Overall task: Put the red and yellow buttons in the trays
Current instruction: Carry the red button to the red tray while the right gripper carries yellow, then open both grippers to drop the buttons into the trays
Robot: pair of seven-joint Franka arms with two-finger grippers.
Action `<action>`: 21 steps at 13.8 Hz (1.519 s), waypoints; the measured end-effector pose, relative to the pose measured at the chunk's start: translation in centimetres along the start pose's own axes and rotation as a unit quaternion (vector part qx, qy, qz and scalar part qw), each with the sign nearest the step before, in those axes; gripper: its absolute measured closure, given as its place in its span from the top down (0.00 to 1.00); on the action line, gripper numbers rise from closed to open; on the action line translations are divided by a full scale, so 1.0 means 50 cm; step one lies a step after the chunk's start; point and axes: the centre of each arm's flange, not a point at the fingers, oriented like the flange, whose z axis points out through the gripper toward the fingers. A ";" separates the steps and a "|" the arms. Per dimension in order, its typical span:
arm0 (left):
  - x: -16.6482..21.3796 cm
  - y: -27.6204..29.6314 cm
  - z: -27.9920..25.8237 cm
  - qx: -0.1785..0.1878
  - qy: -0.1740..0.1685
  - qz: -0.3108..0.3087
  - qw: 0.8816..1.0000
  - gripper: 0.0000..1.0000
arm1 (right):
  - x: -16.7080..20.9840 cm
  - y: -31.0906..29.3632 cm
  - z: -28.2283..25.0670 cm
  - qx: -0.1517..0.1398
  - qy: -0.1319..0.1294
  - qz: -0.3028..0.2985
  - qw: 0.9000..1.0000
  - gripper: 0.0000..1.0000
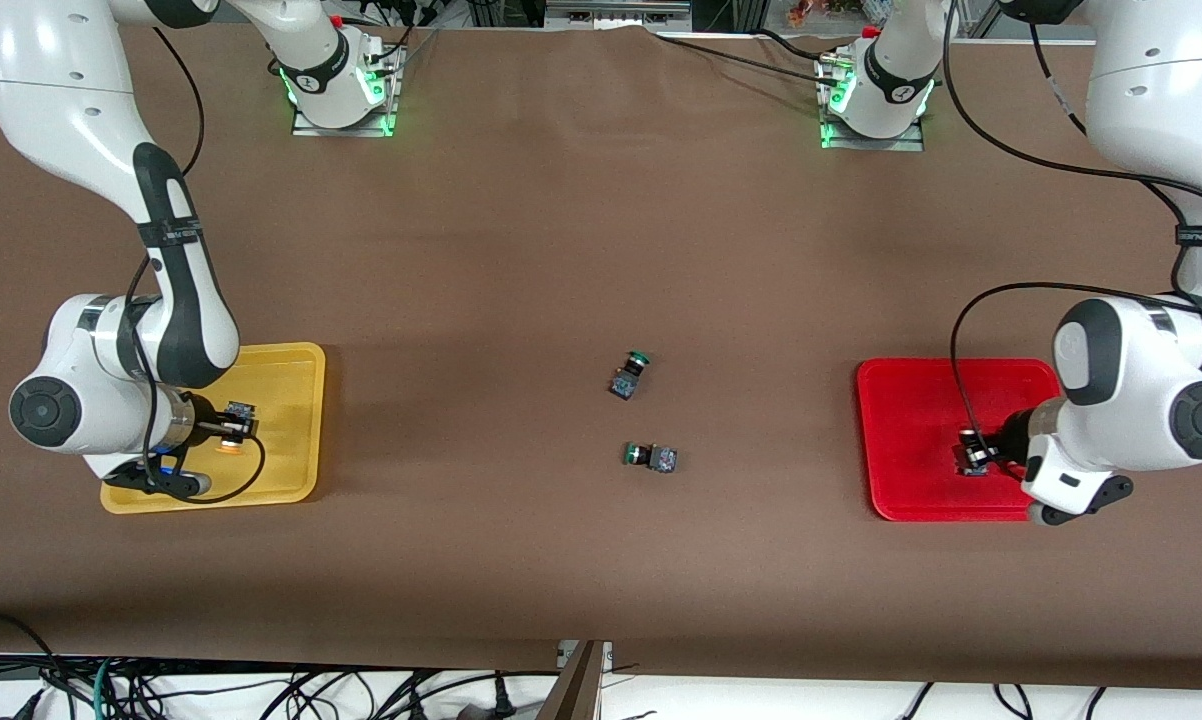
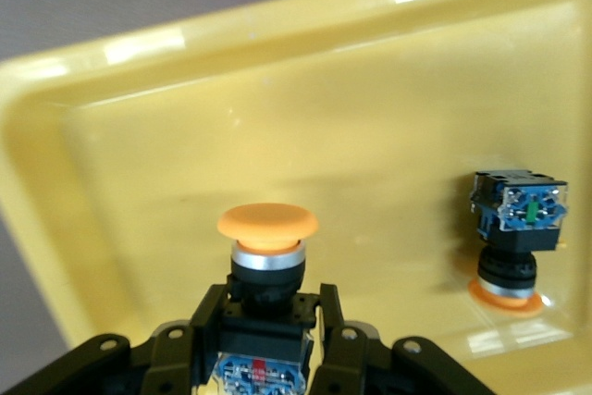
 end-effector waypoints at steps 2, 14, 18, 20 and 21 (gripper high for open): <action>-0.004 -0.018 0.045 -0.001 0.000 -0.001 1.000 0.43 | -0.013 -0.001 0.040 0.001 0.005 -0.001 1.000 0.44; -0.029 0.010 0.124 -0.016 0.044 0.007 0.999 0.78 | -0.040 0.003 -0.170 0.011 0.041 -0.041 0.998 1.00; -0.048 0.023 -0.042 -0.020 0.055 0.014 0.998 1.00 | -0.067 0.014 -0.373 0.012 0.045 -0.090 0.995 1.00; -0.078 0.025 -0.154 -0.017 0.045 0.021 0.999 1.00 | -0.092 0.019 -0.451 0.012 0.030 -0.098 0.995 1.00; -0.098 0.026 -0.207 -0.014 0.039 0.030 0.999 1.00 | -0.105 0.020 -0.481 0.013 0.022 -0.099 0.995 1.00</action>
